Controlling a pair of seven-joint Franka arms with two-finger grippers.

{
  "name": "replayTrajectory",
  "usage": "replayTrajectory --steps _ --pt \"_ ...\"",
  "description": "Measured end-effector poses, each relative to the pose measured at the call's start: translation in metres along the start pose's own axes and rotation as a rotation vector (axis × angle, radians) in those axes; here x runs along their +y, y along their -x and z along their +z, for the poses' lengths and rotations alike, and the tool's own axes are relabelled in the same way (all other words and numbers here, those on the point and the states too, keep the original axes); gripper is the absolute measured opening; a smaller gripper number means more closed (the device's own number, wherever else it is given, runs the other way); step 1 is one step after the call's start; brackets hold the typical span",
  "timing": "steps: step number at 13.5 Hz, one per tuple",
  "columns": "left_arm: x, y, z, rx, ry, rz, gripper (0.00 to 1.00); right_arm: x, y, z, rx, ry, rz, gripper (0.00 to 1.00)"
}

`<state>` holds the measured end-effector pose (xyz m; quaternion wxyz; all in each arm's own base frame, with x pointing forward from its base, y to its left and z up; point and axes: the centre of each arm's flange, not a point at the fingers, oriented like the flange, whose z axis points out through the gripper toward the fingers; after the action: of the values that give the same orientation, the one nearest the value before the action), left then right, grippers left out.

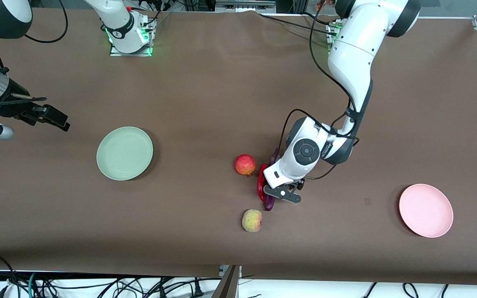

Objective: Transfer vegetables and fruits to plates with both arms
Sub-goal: 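Lift the eggplant with the left gripper while the right gripper moves out, then lower the eggplant onto the pink plate while the right gripper approaches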

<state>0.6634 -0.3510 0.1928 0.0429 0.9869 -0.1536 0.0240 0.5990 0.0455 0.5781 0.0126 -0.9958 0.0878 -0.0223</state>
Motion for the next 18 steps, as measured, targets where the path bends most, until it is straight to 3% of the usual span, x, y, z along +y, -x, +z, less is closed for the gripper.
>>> replayTrajectory --steps 3,6,10,12,15,16,18 --pt "0.004 0.003 0.004 -0.007 -0.001 0.006 0.91 0.0 0.0 0.0 0.0 0.0 0.0 1.0" --pt "0.004 0.004 0.008 -0.014 -0.002 0.006 0.58 0.0 0.0 0.0 0.0 0.0 0.0 1.0" --pt "0.003 0.006 0.011 -0.015 -0.004 0.004 0.39 -0.001 -0.003 -0.003 0.028 -0.007 -0.002 1.0" --pt "-0.006 0.003 0.009 0.0 -0.01 -0.006 0.36 -0.006 -0.003 0.0 0.025 -0.009 -0.009 1.0" --pt "-0.053 -0.012 -0.013 0.04 -0.016 -0.068 0.35 -0.026 -0.006 0.027 -0.019 -0.003 -0.042 1.0" --pt "-0.072 -0.017 -0.026 0.051 -0.016 -0.093 0.35 -0.032 -0.008 0.042 -0.045 0.002 -0.051 1.0" --pt "-0.099 -0.019 -0.042 0.045 -0.019 -0.129 0.35 -0.038 -0.015 0.097 -0.147 0.023 -0.058 1.0"
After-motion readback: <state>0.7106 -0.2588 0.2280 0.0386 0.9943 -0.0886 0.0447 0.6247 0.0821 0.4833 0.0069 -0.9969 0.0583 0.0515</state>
